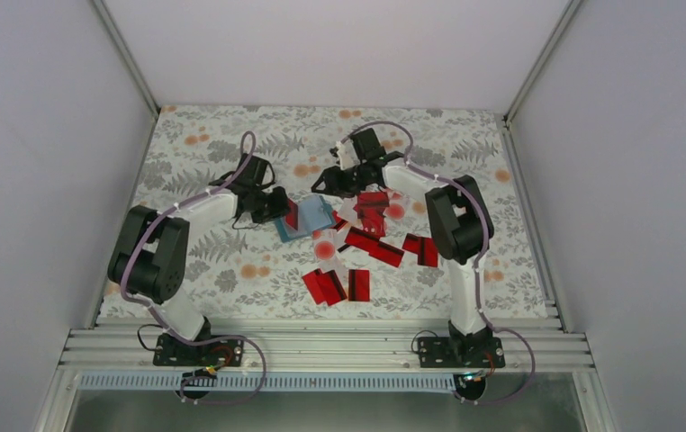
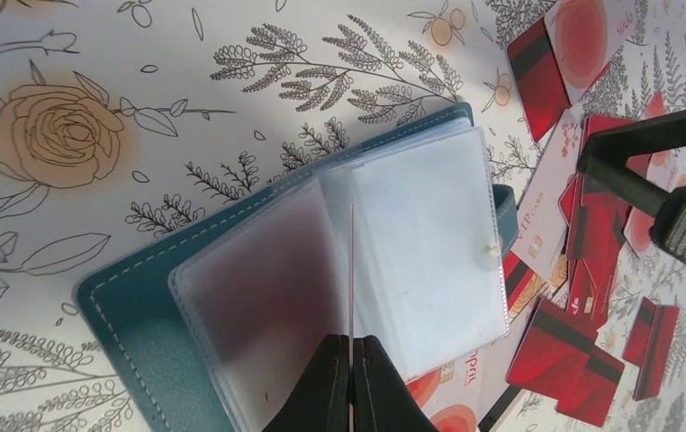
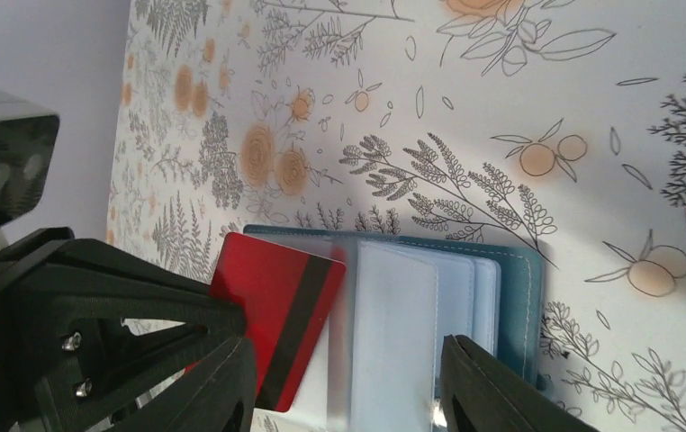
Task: Put the credit cards into the card holder
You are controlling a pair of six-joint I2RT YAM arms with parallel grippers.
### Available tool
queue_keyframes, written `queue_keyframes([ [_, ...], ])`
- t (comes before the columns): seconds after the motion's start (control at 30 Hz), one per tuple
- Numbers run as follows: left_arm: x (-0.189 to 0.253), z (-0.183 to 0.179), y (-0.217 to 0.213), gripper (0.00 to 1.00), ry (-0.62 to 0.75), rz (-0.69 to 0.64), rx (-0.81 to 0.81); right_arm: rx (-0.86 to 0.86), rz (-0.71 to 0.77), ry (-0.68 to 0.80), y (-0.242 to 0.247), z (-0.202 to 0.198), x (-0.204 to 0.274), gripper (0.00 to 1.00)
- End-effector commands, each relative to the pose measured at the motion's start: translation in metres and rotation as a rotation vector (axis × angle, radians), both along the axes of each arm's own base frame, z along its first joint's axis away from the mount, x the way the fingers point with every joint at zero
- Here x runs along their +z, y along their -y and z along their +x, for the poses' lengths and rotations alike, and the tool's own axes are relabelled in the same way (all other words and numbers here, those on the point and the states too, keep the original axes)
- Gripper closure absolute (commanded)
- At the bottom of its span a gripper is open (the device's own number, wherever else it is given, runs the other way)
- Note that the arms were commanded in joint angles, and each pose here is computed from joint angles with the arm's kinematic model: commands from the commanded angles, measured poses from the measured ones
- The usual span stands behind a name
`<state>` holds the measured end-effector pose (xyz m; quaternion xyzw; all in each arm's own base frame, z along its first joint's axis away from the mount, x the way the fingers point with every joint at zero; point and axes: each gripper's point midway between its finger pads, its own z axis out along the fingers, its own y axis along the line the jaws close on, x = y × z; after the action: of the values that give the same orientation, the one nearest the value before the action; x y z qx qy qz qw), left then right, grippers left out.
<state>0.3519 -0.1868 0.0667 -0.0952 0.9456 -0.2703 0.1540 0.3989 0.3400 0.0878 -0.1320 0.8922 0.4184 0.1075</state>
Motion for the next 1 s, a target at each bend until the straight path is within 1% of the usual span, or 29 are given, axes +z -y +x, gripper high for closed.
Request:
queue_keyframes([
  [0.0, 0.000, 0.004, 0.009, 0.98, -0.004, -0.084, -0.056, 0.081, 0.042, 0.012, -0.015, -0.002, -0.009, 0.48],
  [0.2, -0.018, 0.003, 0.009, 0.98, -0.067, -0.105, -0.074, 0.068, -0.047, -0.037, -0.006, -0.004, -0.046, 0.50],
  [0.37, -0.020, 0.006, 0.009, 0.98, -0.073, -0.123, -0.081, 0.053, -0.117, -0.118, 0.010, -0.025, -0.075, 0.52],
  [0.5, -0.020, 0.004, 0.010, 0.98, -0.080, -0.140, -0.098, 0.034, -0.138, -0.179, 0.024, -0.051, -0.084, 0.53],
  [0.6, -0.021, 0.000, 0.016, 0.98, -0.083, -0.176, -0.136, 0.011, -0.148, -0.219, 0.032, -0.066, -0.091, 0.53],
  [0.7, -0.026, -0.007, 0.016, 0.98, -0.097, -0.184, -0.153, 0.002, -0.145, -0.243, 0.034, -0.072, -0.096, 0.54],
  [0.97, -0.030, -0.017, 0.019, 0.98, -0.105, -0.205, -0.203, -0.004, -0.168, -0.251, 0.037, -0.073, -0.103, 0.56],
])
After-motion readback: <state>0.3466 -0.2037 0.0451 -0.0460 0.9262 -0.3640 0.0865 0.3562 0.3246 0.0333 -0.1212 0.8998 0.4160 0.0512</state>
